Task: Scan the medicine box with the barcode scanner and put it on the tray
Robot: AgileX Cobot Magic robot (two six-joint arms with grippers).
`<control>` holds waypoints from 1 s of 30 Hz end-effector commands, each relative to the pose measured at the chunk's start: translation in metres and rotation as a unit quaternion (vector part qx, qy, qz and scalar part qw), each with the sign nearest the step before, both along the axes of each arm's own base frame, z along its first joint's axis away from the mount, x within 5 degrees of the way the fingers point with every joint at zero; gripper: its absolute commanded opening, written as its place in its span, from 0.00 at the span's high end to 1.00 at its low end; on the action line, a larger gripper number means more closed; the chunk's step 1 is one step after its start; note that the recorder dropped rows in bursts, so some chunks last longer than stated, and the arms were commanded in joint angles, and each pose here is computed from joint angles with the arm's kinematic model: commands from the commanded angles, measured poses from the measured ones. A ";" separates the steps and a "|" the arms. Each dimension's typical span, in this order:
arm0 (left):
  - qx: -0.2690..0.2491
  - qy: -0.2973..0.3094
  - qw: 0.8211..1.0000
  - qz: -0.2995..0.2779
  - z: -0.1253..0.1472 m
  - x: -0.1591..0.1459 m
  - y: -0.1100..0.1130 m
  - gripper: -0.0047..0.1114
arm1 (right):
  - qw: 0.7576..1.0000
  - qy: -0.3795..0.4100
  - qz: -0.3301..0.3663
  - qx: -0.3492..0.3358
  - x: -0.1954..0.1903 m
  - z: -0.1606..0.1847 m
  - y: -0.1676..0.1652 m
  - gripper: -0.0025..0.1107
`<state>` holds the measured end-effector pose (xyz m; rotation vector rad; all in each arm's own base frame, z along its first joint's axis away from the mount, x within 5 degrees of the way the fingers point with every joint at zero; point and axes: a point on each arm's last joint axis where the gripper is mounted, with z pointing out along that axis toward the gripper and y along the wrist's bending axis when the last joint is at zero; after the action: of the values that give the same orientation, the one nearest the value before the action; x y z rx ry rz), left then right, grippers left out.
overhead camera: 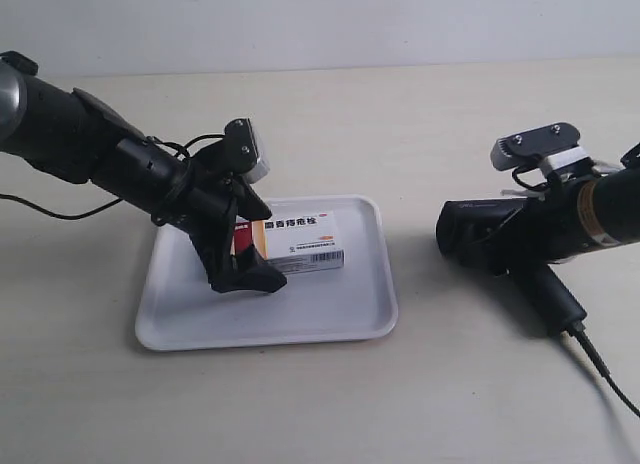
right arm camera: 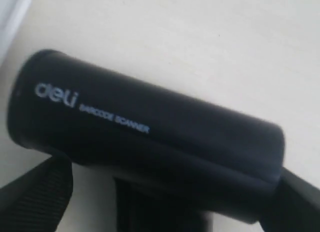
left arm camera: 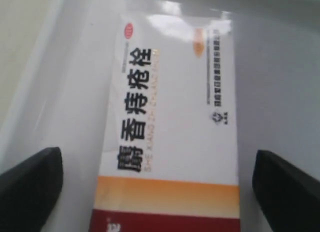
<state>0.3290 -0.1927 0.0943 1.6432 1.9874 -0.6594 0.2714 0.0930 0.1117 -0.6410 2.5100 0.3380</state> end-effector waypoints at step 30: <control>-0.239 -0.193 0.801 0.513 0.152 -0.216 0.158 0.94 | 0.903 -0.367 -0.141 0.172 -0.130 0.191 -0.048 0.97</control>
<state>0.1328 -0.0521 0.2591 0.4594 1.8754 -0.3549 0.1442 0.0447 0.3010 -0.1991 1.7331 0.3207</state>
